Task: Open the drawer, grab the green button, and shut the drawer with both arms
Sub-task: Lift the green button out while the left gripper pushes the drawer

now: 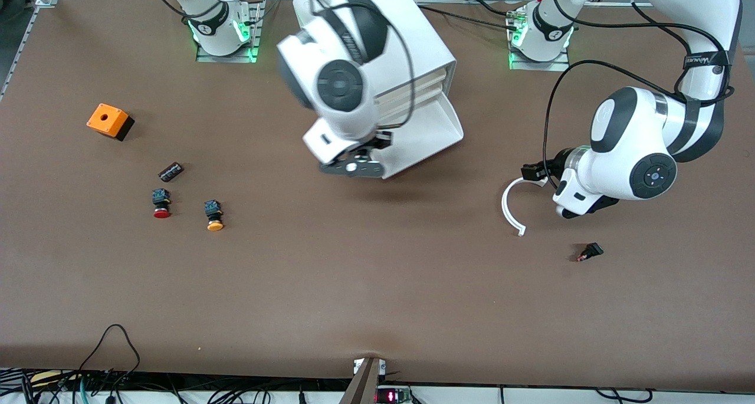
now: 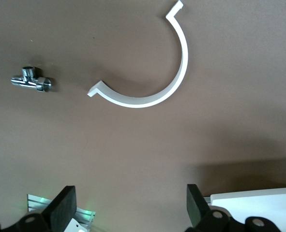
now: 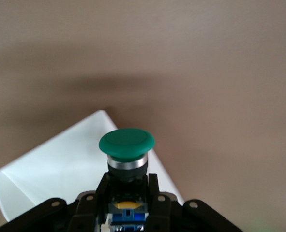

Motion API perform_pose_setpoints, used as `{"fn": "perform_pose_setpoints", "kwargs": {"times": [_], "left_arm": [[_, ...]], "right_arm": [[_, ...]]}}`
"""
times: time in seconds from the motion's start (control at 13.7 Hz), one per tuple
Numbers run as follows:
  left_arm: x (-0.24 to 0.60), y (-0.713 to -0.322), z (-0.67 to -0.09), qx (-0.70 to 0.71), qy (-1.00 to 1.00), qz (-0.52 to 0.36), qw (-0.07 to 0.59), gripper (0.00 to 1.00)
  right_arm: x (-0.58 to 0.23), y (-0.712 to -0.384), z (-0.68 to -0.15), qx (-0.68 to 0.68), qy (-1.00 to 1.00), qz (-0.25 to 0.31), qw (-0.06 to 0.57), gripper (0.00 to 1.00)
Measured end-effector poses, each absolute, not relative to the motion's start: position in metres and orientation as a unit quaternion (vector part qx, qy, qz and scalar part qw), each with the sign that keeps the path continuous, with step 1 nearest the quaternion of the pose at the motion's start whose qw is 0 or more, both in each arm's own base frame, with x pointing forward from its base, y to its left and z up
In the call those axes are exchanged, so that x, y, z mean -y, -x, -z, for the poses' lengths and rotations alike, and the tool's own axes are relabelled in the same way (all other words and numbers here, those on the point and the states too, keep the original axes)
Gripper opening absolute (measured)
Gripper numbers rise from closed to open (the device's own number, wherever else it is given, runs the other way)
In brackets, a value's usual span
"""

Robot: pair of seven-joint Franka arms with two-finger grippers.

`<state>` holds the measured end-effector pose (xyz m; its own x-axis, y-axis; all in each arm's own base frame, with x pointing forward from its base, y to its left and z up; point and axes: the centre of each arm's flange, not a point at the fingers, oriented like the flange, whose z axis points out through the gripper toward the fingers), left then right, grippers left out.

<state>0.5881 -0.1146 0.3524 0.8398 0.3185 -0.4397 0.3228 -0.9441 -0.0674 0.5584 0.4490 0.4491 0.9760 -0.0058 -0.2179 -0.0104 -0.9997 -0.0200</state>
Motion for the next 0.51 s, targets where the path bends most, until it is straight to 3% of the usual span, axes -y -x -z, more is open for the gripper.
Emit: {"fn": "perform_pose_setpoints", "kwargs": {"times": [0.22, 0.51], "left_arm": [[0.132, -0.588, -0.354, -0.192, -0.957, 0.219, 0.001, 1.00], [0.204, -0.587, -0.361, -0.251, -0.956, 0.155, 0.011, 1.00]], "right_arm": [[-0.369, -0.595, -0.475, 0.048, 0.991, -0.122, 0.025, 0.33], [-0.261, -0.627, -0.437, 0.116, 0.983, -0.139, 0.024, 0.33]]}}
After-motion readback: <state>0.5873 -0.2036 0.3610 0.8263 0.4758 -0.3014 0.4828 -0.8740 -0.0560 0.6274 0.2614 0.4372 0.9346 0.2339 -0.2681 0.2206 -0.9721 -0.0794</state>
